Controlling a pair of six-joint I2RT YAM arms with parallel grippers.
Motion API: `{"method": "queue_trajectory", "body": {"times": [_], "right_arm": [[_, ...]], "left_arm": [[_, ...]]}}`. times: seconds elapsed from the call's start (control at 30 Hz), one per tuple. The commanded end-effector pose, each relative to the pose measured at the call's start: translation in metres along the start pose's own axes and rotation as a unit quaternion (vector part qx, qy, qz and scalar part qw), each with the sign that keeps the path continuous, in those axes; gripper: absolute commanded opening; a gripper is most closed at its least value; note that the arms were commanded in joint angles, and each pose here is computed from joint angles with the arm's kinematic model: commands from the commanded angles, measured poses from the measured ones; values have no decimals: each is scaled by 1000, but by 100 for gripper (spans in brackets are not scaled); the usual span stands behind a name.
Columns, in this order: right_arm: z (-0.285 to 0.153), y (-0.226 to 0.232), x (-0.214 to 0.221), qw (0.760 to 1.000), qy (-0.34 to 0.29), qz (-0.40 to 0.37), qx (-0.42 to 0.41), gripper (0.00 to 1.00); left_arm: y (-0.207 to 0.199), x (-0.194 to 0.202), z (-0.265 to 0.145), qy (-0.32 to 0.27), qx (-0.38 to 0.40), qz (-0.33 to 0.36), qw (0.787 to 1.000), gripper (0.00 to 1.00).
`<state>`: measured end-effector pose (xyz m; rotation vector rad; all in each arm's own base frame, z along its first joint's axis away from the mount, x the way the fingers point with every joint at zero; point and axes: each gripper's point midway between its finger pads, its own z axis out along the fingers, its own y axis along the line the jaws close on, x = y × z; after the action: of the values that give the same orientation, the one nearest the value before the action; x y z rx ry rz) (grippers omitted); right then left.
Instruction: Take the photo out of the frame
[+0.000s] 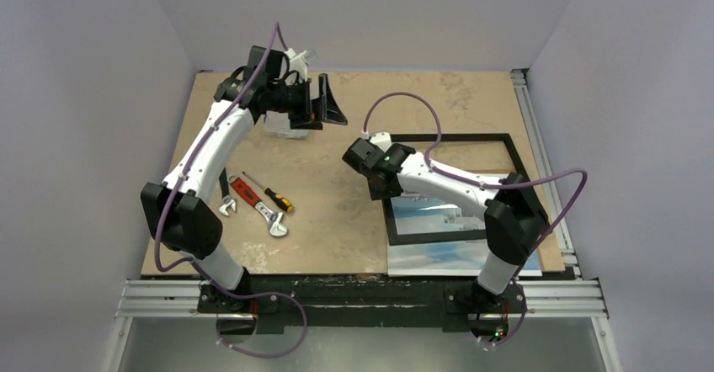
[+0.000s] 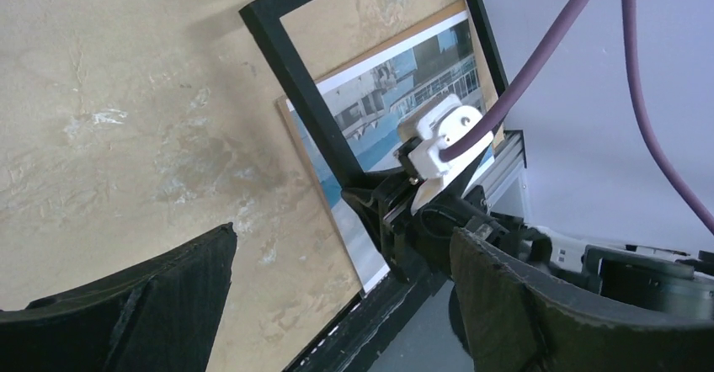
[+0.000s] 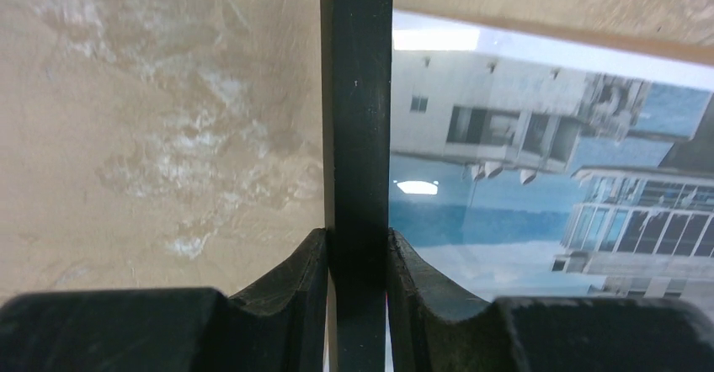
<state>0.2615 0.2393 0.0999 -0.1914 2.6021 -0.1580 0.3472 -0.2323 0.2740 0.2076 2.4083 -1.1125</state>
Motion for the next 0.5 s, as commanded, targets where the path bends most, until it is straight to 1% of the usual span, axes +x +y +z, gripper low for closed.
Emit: {"method": "queue_trajectory", "body": {"times": [0.0,0.2,0.47], "right_arm": [[-11,-20,-45,998,-49,-23,18,0],[0,-24,-79,997,-65,-25,17,0],[38,-27,-131,995,-81,-37,38,0]], "left_arm": [[-16,-12,-11,-24,32,12,999,94],[-22,-13,-16,-30,41,13,999,94],[-24,-16,-25,-43,36,19,998,94]]}}
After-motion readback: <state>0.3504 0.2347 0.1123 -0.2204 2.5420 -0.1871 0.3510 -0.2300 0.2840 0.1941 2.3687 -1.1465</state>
